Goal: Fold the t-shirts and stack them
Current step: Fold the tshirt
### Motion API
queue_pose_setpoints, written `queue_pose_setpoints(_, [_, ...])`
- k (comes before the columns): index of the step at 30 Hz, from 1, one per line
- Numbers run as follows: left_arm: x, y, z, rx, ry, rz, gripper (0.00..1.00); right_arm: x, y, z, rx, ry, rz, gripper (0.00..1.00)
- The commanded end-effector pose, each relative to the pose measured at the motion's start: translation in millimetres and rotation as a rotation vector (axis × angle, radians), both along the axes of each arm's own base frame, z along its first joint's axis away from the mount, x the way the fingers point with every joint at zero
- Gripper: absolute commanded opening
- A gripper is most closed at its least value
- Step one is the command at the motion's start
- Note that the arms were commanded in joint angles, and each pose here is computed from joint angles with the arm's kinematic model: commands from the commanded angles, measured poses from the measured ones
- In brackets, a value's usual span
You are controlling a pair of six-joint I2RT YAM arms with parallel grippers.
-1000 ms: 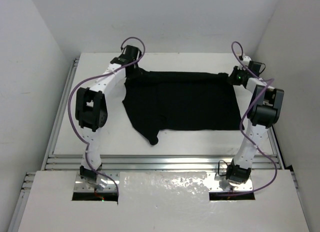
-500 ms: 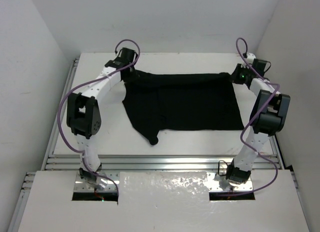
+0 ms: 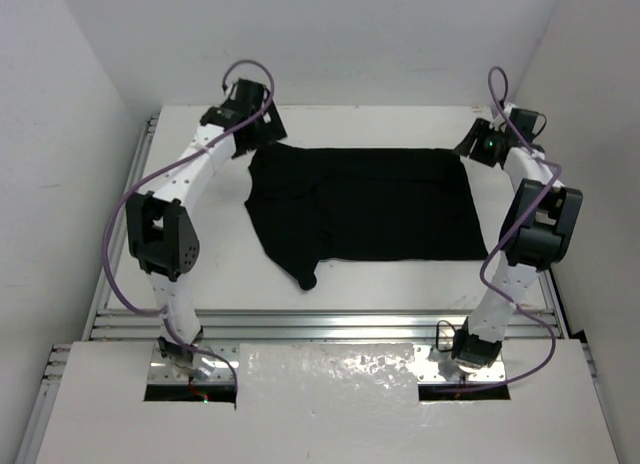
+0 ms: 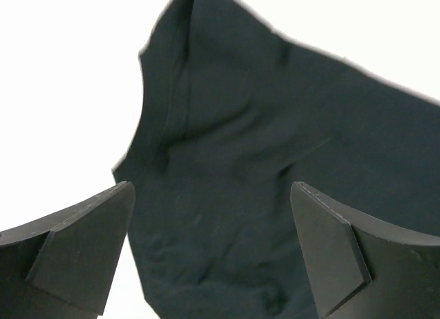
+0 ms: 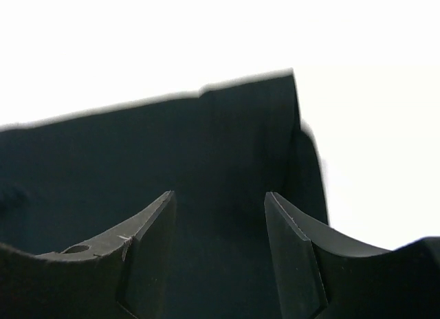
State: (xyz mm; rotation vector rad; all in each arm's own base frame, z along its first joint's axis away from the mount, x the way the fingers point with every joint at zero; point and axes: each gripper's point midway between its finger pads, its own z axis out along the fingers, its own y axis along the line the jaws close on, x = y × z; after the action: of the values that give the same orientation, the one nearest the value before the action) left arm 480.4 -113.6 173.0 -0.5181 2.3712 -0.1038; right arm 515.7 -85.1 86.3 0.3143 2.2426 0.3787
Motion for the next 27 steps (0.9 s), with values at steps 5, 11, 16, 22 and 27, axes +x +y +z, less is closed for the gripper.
queue_pose_setpoints(5, [79.5,37.0,6.9,0.049,-0.094,0.057,0.97,39.3,-29.3,-8.6,0.012,0.068,-0.135,0.56])
queue_pose_setpoints(11, [113.1,31.8,-46.7,-0.064,-0.015,-0.017,0.91,50.5,-28.9,-31.4,0.044,0.115,-0.124,0.57])
queue_pose_setpoints(16, [122.5,20.5,-74.3,-0.110,-0.025,-0.069,0.81,65.5,-26.6,-48.5,0.068,0.110,-0.085,0.52])
queue_pose_setpoints(22, [128.9,23.9,-95.5,-0.127,-0.005,-0.063,0.62,81.8,-24.8,-64.9,0.098,0.108,-0.065,0.44])
queue_pose_setpoints(27, [128.1,29.7,-102.2,-0.113,0.001,-0.057,0.37,81.7,-24.0,-66.1,0.114,0.092,-0.088,0.38])
